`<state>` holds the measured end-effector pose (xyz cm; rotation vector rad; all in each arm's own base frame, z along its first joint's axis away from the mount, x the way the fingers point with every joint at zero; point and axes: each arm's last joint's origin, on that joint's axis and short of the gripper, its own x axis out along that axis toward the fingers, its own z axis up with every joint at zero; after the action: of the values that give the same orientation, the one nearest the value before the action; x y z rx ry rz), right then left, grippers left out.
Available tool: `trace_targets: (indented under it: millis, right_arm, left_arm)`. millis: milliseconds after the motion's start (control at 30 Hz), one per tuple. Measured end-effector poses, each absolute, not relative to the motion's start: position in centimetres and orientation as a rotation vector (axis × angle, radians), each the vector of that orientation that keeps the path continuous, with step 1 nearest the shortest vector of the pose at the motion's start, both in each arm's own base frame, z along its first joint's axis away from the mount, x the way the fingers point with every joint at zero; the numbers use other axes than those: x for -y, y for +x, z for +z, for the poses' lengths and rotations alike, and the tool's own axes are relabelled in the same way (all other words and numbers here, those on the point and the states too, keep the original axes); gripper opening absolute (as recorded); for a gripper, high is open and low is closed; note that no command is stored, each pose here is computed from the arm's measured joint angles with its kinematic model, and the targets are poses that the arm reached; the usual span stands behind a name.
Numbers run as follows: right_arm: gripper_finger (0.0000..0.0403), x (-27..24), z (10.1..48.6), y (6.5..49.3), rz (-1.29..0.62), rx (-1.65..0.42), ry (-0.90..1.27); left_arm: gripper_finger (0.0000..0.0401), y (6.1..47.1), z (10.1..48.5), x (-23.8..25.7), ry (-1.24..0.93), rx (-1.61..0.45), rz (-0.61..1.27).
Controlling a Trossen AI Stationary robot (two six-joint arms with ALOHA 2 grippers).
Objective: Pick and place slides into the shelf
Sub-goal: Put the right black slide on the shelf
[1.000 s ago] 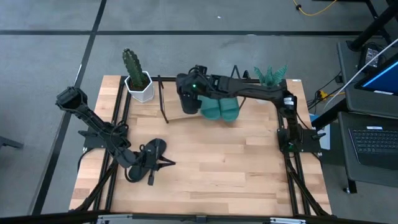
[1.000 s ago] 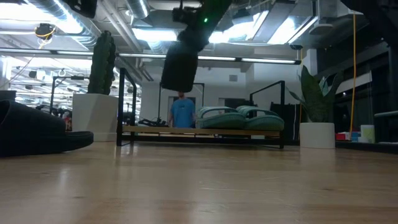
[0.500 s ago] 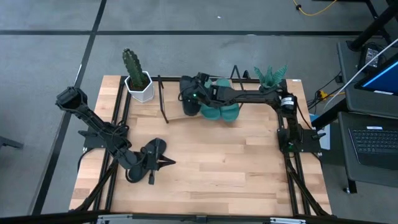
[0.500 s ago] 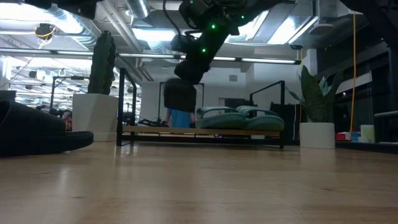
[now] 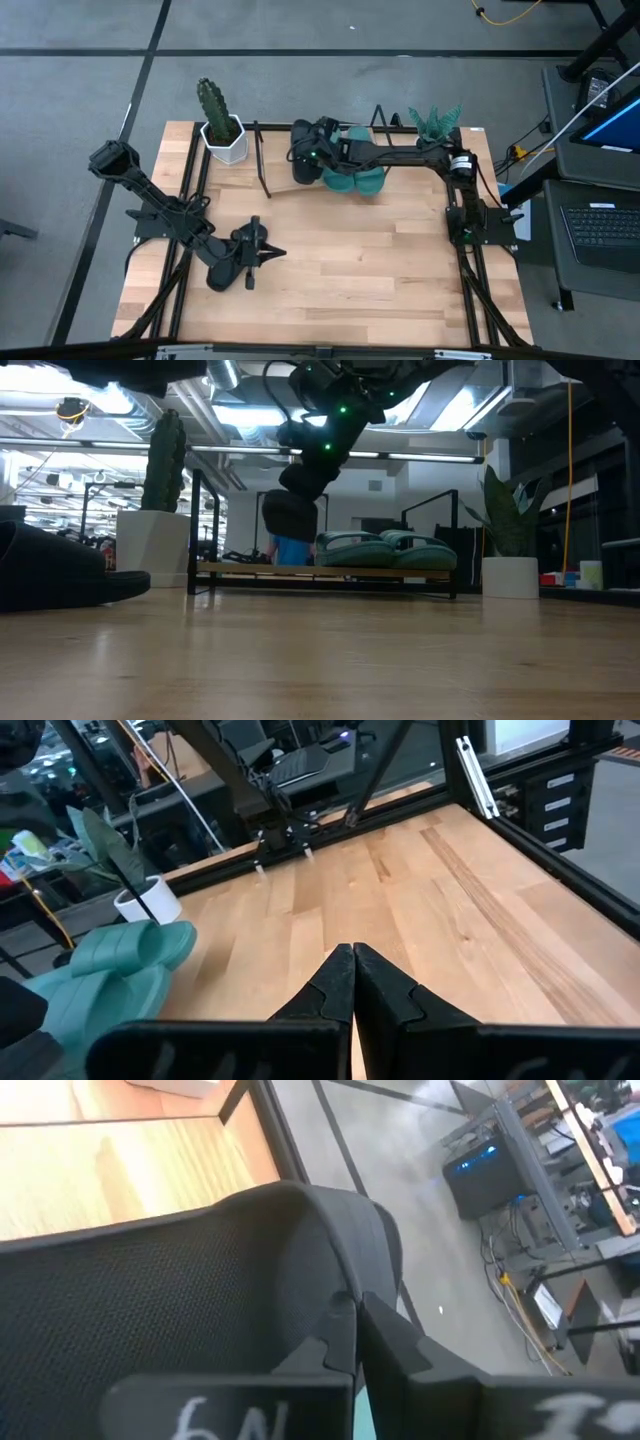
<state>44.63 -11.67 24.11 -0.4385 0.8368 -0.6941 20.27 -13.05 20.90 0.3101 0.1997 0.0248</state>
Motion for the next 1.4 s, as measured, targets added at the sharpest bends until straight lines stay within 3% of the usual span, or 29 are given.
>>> trace_targets:
  millis: [400, 1400]
  right_arm:
    - [0.0006, 11.9, 22.4, 45.0, -0.710, -0.890, -0.456]
    - [0.0006, 11.7, 22.2, 45.0, -0.621, -0.923, -0.498]
  left_arm:
    - [0.0000, 20.2, 20.5, 13.1, 0.296, -0.232, 0.021]
    - [0.0000, 20.1, 20.4, 13.0, 0.305, -0.242, 0.021]
